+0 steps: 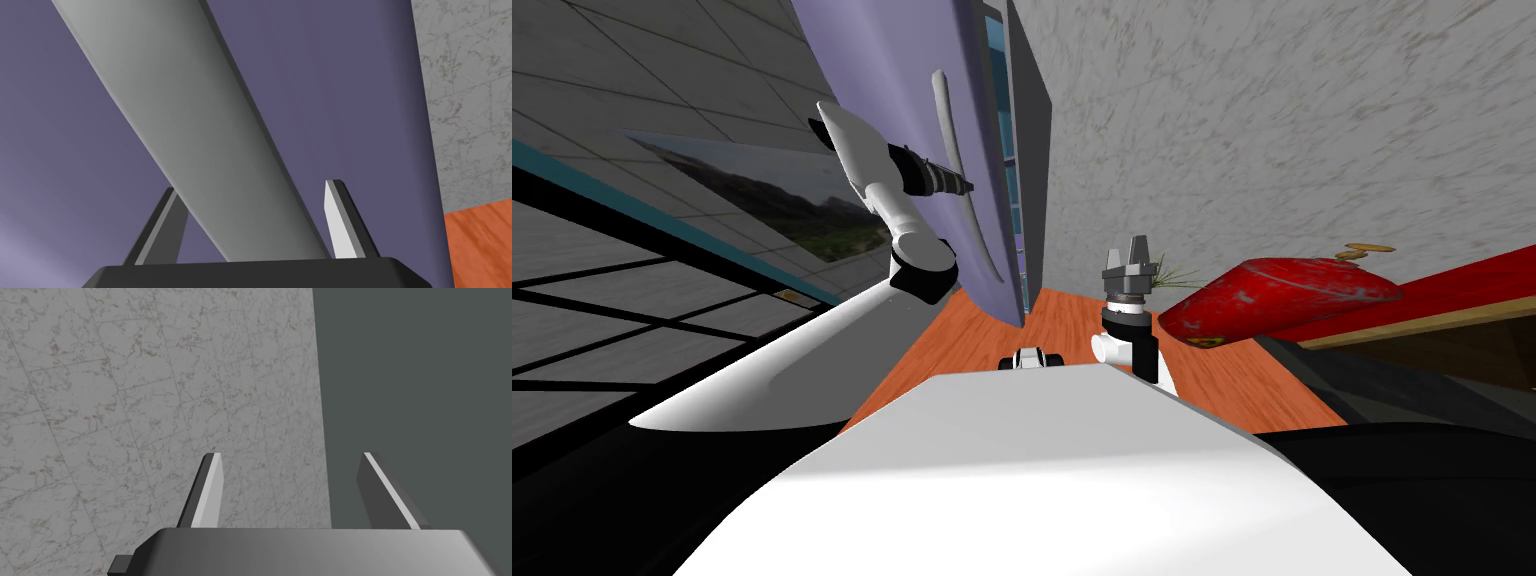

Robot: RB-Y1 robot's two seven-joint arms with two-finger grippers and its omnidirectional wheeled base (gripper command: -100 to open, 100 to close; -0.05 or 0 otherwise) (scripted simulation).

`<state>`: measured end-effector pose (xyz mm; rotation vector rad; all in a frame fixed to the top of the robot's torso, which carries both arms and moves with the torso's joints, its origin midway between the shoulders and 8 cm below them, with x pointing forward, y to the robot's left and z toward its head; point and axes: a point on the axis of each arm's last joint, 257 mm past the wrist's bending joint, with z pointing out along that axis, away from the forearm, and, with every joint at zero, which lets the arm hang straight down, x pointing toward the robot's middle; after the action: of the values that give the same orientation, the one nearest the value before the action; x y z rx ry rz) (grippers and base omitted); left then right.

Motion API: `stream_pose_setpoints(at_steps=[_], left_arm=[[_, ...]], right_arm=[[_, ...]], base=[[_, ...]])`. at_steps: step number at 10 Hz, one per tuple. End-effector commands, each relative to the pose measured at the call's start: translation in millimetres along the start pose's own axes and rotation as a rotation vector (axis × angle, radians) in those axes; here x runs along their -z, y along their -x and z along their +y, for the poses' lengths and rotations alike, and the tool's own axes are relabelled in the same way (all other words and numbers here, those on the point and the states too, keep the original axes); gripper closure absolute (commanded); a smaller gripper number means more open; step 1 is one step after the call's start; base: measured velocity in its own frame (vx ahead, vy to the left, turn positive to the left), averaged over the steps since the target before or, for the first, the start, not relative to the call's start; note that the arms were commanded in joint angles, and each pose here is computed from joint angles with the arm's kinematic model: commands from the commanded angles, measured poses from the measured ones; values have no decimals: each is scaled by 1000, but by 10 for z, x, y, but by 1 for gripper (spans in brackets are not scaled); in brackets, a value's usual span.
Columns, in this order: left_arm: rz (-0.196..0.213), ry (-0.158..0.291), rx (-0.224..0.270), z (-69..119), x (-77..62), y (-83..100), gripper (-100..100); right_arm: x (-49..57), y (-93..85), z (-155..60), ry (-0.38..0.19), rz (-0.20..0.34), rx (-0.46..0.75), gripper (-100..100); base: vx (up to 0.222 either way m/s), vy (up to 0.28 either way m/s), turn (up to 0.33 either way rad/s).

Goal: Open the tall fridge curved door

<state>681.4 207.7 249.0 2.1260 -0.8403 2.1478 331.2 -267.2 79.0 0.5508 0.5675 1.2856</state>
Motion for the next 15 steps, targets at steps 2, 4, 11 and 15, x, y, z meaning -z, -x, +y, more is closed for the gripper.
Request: stream_pose_setpoints(at_steps=[2,4,11,15], left_arm=[[53,96,-10,262,29,-200,100],[70,131,-15,370,36,-253,100],[116,284,-18,773,119,-361,100],[160,396,-21,1021,270,-459,100]], right_arm=[[0,0,0,0,0,0,0],[0,0,0,0,0,0,0],[0,0,1,0,0,0,0],[1,0,0,0,0,0,0]], base=[[-154,336,-18],[-168,275,-8],[-106,247,1],[-35,270,11]])
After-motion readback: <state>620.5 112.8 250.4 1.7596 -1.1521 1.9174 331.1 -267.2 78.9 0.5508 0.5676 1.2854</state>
